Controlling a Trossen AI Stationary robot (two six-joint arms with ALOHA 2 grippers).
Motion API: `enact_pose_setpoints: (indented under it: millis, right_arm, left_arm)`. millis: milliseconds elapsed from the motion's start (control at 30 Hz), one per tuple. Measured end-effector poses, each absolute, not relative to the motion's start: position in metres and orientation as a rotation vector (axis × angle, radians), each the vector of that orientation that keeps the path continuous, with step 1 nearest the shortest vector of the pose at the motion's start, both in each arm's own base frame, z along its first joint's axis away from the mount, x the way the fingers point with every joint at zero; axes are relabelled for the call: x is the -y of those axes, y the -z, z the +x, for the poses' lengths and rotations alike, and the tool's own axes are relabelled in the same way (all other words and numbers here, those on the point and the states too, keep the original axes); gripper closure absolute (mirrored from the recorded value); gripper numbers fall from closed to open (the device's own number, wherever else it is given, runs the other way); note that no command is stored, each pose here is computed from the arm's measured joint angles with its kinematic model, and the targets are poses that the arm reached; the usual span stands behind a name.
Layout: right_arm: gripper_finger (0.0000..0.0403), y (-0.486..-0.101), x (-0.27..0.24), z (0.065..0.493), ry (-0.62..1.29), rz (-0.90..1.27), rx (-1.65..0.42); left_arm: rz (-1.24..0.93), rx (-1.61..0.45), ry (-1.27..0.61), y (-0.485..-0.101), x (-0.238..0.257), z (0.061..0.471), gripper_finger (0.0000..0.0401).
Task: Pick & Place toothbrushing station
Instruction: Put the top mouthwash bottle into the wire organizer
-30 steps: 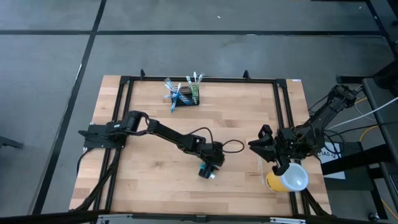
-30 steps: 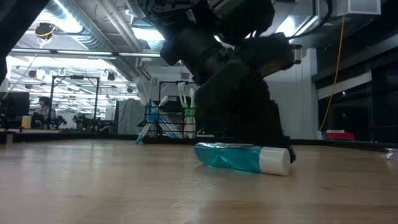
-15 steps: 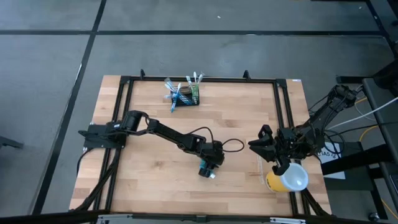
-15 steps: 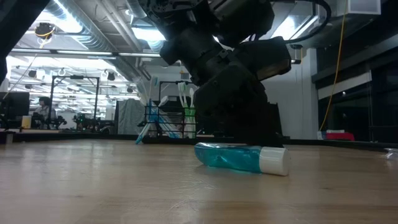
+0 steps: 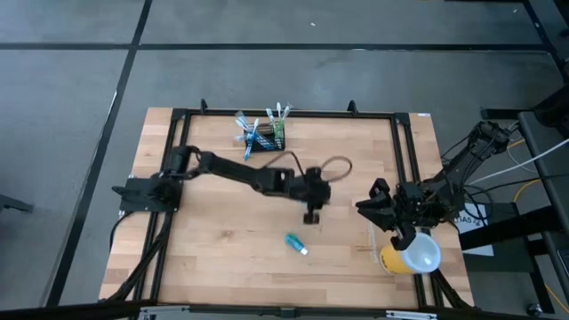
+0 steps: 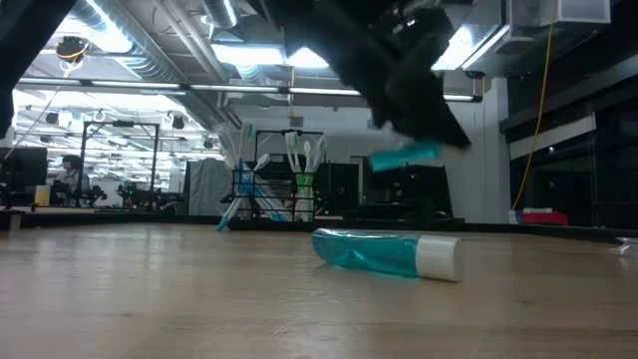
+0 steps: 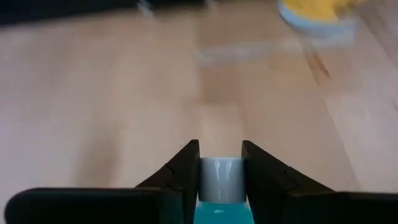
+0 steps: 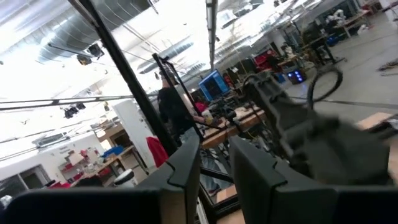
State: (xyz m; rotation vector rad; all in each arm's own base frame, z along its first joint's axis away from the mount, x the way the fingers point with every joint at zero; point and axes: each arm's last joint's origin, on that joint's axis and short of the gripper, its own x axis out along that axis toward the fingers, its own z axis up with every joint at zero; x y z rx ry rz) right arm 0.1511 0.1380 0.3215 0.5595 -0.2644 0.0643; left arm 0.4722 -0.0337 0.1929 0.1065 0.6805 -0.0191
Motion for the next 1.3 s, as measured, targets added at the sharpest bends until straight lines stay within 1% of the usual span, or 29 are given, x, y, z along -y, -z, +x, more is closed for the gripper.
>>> enact_pose_setpoints:
  millis: [133, 300, 400, 533, 700, 900, 1000, 1100, 1200, 1300]
  right_arm:
    - [0.0314, -0.323, -0.140, 0.149, -0.085, 0.538, 0.277]
    - [0.0314, -0.327, -0.140, 0.145, -0.080, 0.508, 0.304]
    - [0.0314, -0.328, -0.140, 0.145, -0.076, 0.492, 0.313]
    - [0.0314, -0.329, -0.140, 0.144, -0.071, 0.482, 0.324]
    - [0.0314, -0.330, -0.140, 0.144, -0.066, 0.478, 0.327]
    - [0.0314, -0.330, -0.139, 0.144, -0.043, 0.485, 0.327]
    - [0.0314, -0.330, -0.139, 0.144, -0.040, 0.499, 0.326]
    - [0.0314, -0.330, -0.139, 0.144, -0.039, 0.507, 0.326]
    - [0.0314, -0.329, -0.138, 0.144, -0.018, 0.511, 0.322]
    - [0.0314, -0.329, -0.138, 0.144, -0.014, 0.510, 0.322]
  left_arm:
    - [0.131, -0.605, -0.164, -0.232, -0.002, 0.462, 0.0307]
    - [0.133, -0.499, -0.549, -0.291, -0.060, 0.433, 0.0307]
    - [0.095, -0.436, -0.754, -0.314, -0.086, 0.409, 0.0307]
    - [0.033, -0.276, -0.967, -0.334, -0.108, 0.372, 0.0307]
    - [-0.062, -0.196, -1.105, -0.319, -0.111, 0.337, 0.0307]
    - [-0.195, 0.119, -1.263, -0.292, -0.097, 0.317, 0.0307]
    - [-0.241, 0.248, -1.304, -0.275, -0.092, 0.312, 0.0307]
    - [-0.203, 0.246, -1.336, -0.254, -0.091, 0.308, 0.0307]
    - [-0.179, 0.238, -1.379, -0.243, -0.094, 0.307, 0.0307]
    - [-0.190, 0.220, -1.353, -0.229, -0.105, 0.311, 0.0307]
